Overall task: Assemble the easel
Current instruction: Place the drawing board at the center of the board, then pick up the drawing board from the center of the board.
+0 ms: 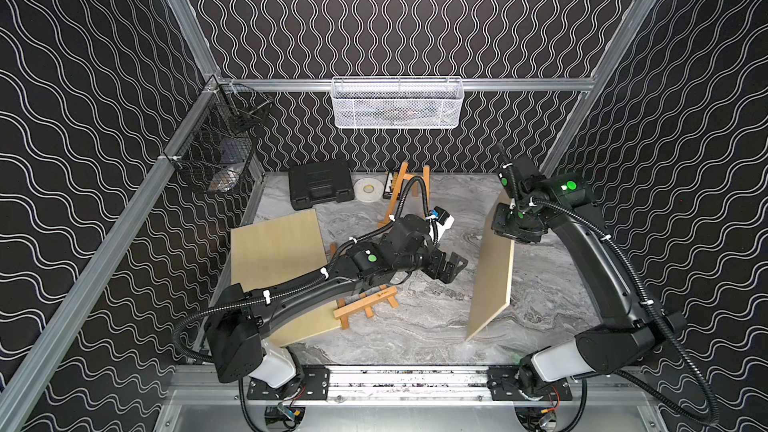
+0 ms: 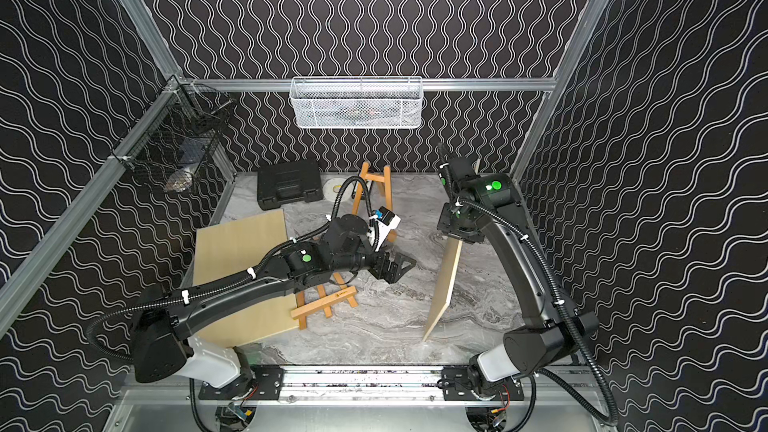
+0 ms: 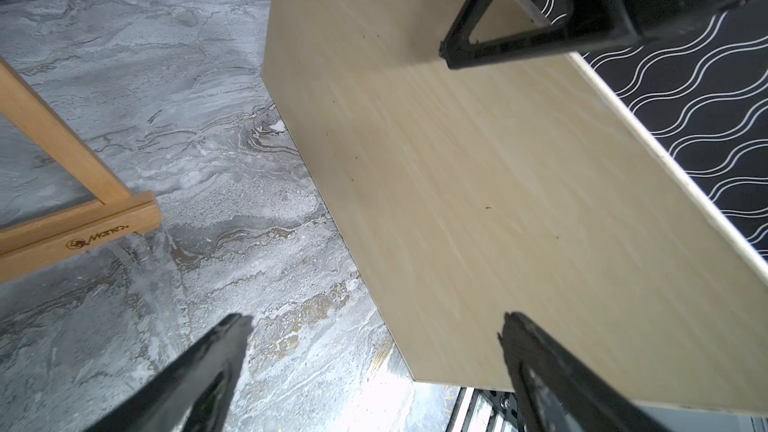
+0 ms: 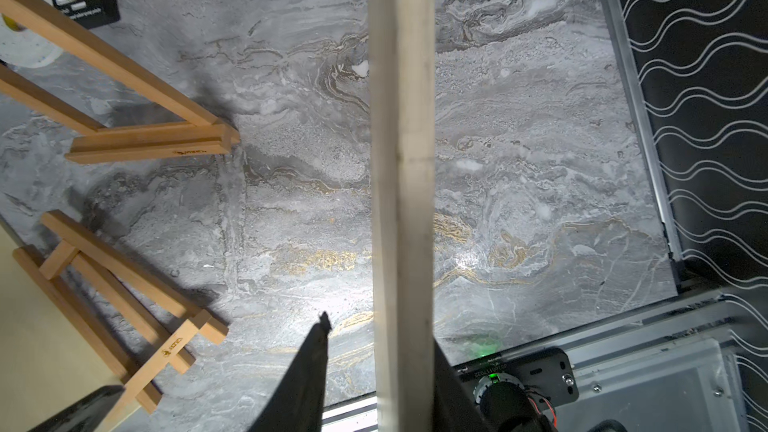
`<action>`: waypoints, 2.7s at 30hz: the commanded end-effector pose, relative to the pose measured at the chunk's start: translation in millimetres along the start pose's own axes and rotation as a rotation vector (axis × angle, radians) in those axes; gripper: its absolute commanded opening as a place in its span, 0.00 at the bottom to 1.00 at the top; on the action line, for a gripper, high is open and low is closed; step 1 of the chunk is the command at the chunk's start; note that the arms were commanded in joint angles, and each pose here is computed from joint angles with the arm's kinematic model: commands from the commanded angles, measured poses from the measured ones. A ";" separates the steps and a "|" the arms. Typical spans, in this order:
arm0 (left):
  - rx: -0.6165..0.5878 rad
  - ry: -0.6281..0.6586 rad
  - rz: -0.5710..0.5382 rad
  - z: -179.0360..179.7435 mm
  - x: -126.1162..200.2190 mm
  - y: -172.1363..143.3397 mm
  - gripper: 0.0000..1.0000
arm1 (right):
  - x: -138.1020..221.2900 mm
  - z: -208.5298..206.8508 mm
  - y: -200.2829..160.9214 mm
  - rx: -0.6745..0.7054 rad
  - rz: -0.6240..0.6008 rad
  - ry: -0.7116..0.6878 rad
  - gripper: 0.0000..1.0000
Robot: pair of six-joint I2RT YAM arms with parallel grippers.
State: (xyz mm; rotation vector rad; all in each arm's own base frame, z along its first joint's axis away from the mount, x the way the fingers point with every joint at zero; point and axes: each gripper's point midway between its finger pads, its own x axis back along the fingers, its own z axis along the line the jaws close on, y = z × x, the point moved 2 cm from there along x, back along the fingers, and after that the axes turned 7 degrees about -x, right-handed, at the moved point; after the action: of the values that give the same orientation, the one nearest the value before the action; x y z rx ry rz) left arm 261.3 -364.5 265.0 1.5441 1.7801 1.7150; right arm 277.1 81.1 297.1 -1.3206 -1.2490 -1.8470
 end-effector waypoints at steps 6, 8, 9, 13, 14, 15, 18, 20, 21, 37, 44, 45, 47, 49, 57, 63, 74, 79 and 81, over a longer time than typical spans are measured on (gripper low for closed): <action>0.000 0.030 -0.050 5.0 5.5 7.7 0.99 | 2.1 -1.3 -6.5 -0.046 -0.052 -0.013 0.30; 0.003 0.031 -0.048 5.0 5.1 8.4 0.99 | 3.5 3.9 -12.4 -0.027 -0.061 0.004 0.29; 0.003 0.030 -0.050 4.7 5.2 9.2 0.99 | 1.5 3.8 -13.2 -0.024 -0.063 0.005 0.29; 0.006 0.029 -0.055 5.1 5.1 8.0 0.99 | -3.1 -0.4 -14.5 -0.022 -0.059 -0.029 0.27; 0.003 0.032 -0.054 5.5 5.2 8.0 0.99 | -1.4 -1.6 -12.8 -0.023 -0.075 -0.028 0.25; 0.004 0.039 -0.048 6.8 4.7 6.5 0.99 | -0.9 -2.1 -11.1 -0.024 -0.089 -0.024 0.24; 0.000 0.041 -0.054 7.5 5.0 6.1 0.99 | -0.7 -4.0 -9.7 -0.025 -0.108 -0.025 0.21; -0.003 0.037 -0.059 7.4 4.6 6.8 0.99 | -0.4 -4.2 -8.7 -0.026 -0.115 -0.026 0.16; -0.007 0.033 -0.055 6.9 3.6 6.1 0.99 | 0.2 -3.7 -8.3 -0.025 -0.118 -0.021 0.16; -0.054 0.085 -0.084 11.0 19.7 14.7 0.99 | 46.3 -11.6 16.4 -0.045 -0.328 0.092 0.00; -0.037 0.171 -0.105 26.6 33.5 17.4 0.99 | 75.7 -22.2 20.4 -0.027 -0.423 0.162 0.00; -0.034 0.183 -0.108 29.8 36.0 17.9 0.99 | 78.7 -25.4 20.3 -0.027 -0.429 0.155 0.00; -0.024 0.218 -0.116 36.8 42.1 17.4 0.99 | 86.5 -28.4 18.8 -0.014 -0.445 0.179 0.00; -0.014 0.251 -0.126 45.6 48.5 16.6 0.99 | 96.3 -30.5 16.6 0.005 -0.471 0.226 0.00; 0.079 0.369 -0.136 84.6 65.0 8.9 0.99 | 132.6 -25.5 7.5 0.094 -0.514 0.410 0.00; 0.163 0.491 -0.148 115.4 86.8 -0.8 0.99 | 158.7 -22.3 4.4 0.144 -0.572 0.526 0.00; 0.289 0.592 -0.149 147.5 108.0 -27.6 0.99 | 193.3 -6.8 5.5 0.200 -0.649 0.700 0.00; 0.321 0.589 -0.171 151.8 112.3 -29.9 0.99 | 215.4 -3.5 8.0 0.206 -0.700 0.776 0.00; 0.332 0.592 -0.168 154.2 112.3 -31.8 0.99 | 226.6 -3.2 8.6 0.214 -0.737 0.814 0.00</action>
State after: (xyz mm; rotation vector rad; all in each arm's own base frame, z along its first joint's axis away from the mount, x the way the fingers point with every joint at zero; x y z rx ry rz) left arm 312.0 -181.3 244.8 1.0177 2.4461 2.0571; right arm 189.7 83.9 441.3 -0.2665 -1.4704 -2.0945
